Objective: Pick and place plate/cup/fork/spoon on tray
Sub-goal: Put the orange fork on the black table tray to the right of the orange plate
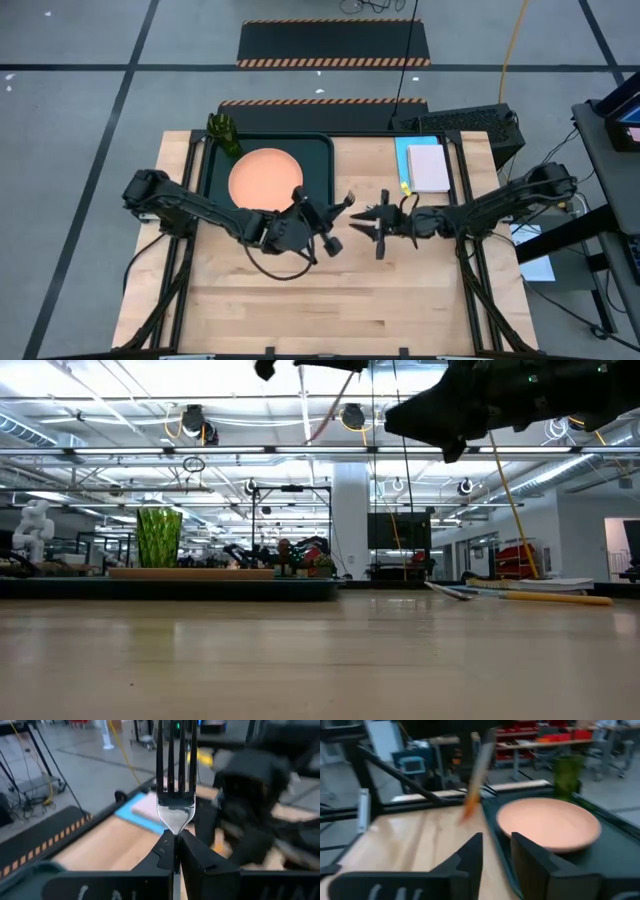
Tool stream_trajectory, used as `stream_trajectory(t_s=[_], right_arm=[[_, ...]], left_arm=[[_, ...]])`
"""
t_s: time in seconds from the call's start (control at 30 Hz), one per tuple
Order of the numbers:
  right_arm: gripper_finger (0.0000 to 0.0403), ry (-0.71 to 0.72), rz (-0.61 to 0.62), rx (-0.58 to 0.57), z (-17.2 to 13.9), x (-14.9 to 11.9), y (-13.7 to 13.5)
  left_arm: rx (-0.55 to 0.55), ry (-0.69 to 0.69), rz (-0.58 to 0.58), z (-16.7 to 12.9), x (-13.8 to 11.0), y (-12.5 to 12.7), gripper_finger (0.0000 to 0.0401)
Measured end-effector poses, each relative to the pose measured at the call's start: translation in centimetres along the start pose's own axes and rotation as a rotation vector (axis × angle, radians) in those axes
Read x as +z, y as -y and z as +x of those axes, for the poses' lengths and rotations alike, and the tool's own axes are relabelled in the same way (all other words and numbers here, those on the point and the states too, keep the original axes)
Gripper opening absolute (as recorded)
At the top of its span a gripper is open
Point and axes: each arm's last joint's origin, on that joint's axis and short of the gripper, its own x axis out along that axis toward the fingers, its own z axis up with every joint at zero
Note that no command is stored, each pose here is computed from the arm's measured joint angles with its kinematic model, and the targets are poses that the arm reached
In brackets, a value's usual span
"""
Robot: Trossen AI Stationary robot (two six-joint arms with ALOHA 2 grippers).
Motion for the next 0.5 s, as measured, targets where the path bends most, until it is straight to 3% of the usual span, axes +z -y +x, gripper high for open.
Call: stream_trajectory(t_s=[0.13, 0.3, 0.5], right_arm=[[0.0133, 0.042, 0.02, 0.066, 0.7, -0.4, -0.4], [0.0164, 0.067, 0.021, 0.062, 1.5, -0.9, -0.5], [0.0172, 0.047, 0.012, 0.043, 3.2, -1.4, -0.7]], left_arm=[[0.008, 0.017, 0.008, 0.6, 0.0, -0.1, 0.001], [0.013, 0.049, -0.013, 1.5, -0.2, 0.0, 0.001], [-0.009, 0.1, -0.013, 3.0, -1.2, 1.0, 0.001]])
